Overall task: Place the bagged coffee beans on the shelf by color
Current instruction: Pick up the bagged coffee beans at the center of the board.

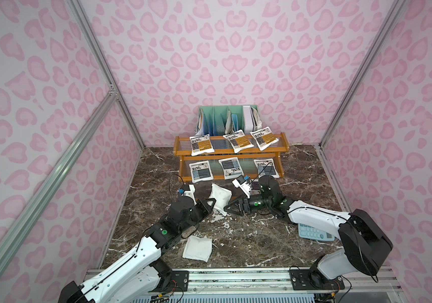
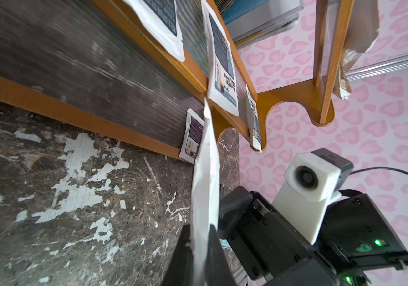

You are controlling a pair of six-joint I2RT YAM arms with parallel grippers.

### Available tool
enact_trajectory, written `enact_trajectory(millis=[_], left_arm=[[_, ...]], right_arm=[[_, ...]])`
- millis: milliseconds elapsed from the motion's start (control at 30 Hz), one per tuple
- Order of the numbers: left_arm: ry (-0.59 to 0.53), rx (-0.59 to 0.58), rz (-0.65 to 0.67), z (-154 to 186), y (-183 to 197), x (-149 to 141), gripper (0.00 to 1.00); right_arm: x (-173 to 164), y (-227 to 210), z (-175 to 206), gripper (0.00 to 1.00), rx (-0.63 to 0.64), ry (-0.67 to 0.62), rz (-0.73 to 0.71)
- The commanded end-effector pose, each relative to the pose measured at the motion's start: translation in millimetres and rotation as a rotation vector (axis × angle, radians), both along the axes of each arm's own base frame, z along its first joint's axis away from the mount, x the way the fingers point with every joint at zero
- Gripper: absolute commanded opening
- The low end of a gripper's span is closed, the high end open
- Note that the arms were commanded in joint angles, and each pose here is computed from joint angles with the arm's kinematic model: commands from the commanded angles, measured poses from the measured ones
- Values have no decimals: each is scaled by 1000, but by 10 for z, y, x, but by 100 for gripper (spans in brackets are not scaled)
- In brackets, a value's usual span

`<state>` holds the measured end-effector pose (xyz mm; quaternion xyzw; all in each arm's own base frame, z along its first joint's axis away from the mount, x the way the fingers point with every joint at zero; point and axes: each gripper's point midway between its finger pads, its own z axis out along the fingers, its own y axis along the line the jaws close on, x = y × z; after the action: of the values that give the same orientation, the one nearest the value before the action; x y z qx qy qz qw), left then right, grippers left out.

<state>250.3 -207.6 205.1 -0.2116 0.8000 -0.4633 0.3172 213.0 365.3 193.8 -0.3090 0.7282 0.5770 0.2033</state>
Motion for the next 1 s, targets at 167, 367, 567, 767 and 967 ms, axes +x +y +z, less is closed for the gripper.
enact_trajectory(millis=[167,367,567,767,967], left_arm=[[-24,-56,-8,46,-75,-20,0],[3,-5,27,11,98,-118,7],[28,37,69,50,284,-221,65],[35,-36,117,201,360,-233,69],[105,-44,113,420,391,-224,70]], right_arm=[[154,25,173,11,26,-83,-68],[254,-89,71,0,-84,-164,-167],[307,-314,-185,0,-412,-450,-293],[395,-812,-289,0,-805,-858,-504],[276,-1055,-168,0,-958,-1194,-619]])
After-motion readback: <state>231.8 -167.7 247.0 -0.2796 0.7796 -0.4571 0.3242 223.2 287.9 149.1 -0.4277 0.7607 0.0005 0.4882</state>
